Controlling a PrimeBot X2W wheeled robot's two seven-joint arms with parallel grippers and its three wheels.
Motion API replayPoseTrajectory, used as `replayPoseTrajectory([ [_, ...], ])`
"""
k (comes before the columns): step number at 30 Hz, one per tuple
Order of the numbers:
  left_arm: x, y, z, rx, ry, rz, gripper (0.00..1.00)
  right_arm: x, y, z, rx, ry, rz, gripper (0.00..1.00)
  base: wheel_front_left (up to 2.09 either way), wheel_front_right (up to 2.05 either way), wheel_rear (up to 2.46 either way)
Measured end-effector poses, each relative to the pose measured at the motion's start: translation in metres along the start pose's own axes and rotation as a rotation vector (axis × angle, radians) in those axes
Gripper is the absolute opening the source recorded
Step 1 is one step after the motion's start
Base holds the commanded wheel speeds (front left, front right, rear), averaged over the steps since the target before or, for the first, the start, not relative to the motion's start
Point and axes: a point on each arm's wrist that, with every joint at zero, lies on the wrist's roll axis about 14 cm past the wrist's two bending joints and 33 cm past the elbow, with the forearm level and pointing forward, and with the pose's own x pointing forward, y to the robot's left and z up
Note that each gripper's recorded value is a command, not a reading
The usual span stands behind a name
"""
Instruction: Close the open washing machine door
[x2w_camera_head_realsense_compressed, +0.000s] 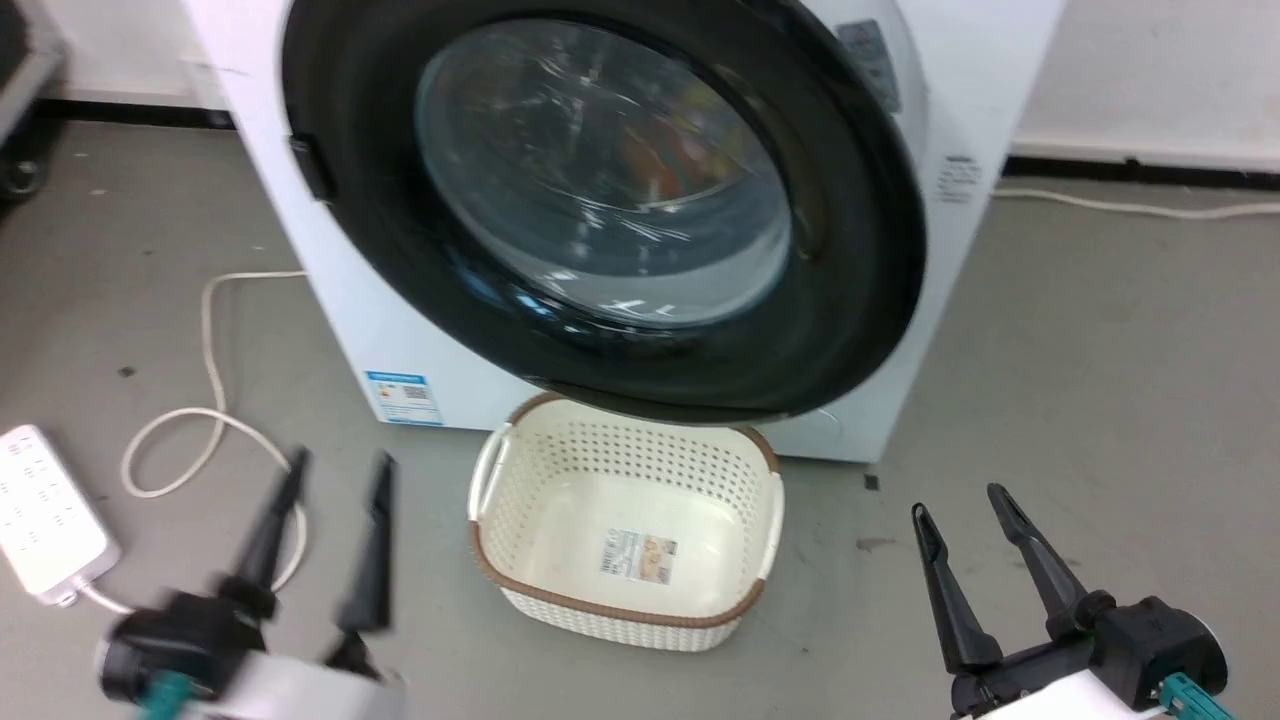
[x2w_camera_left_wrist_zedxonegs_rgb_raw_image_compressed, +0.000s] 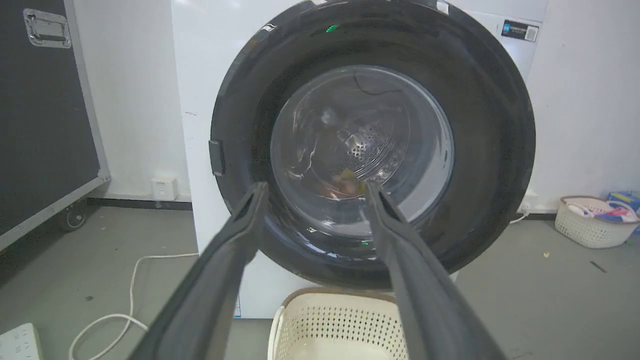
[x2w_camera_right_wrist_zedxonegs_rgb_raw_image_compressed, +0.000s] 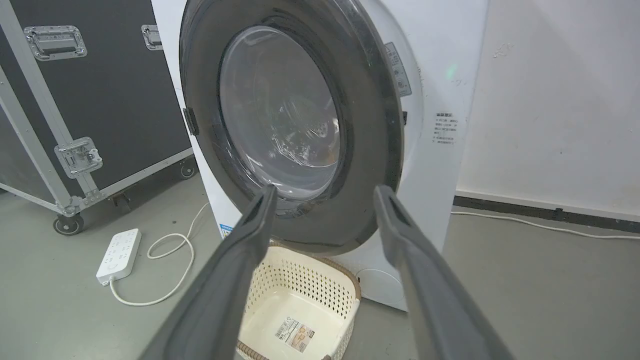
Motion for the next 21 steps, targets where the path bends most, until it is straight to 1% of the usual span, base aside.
replayPoseTrajectory([
  [2, -0.011, -0.005, -0.008, 0.074, 0.033, -0.013, 1.0, 0.002, 0.005, 0.001, 0.003, -0.005, 0.016, 1.0, 0.0, 0.0, 0.0],
  [7, -0.022, -0.012, -0.021, 0.108, 0.071, 0.003, 1.0, 0.006, 0.012, -0.002, 0.01, 0.002, 0.04, 1.0, 0.0, 0.0, 0.0],
  [9, -0.024, -0.013, -0.028, 0.114, 0.093, 0.006, 1.0, 0.008, 0.012, -0.006, 0.015, 0.014, 0.041, 0.36, 0.0, 0.0, 0.0],
  [10, -0.025, -0.012, -0.032, 0.114, 0.105, 0.009, 1.0, 0.008, 0.013, -0.008, 0.017, 0.02, 0.042, 0.36, 0.0, 0.0, 0.0],
  [11, -0.025, -0.012, -0.035, 0.113, 0.115, 0.01, 1.0, 0.01, 0.013, -0.01, 0.018, 0.025, 0.043, 0.0, 0.0, 0.0, 0.0],
  [16, -0.023, -0.007, -0.046, 0.107, 0.145, 0.028, 1.0, 0.019, 0.018, -0.023, 0.021, 0.056, 0.064, 0.0, 0.0, 0.0, 0.0],
  [21, -0.014, -0.002, -0.058, 0.114, 0.171, 0.03, 1.0, 0.05, 0.033, -0.029, -0.024, 0.052, 0.132, 0.0, 0.0, 0.0, 0.0],
])
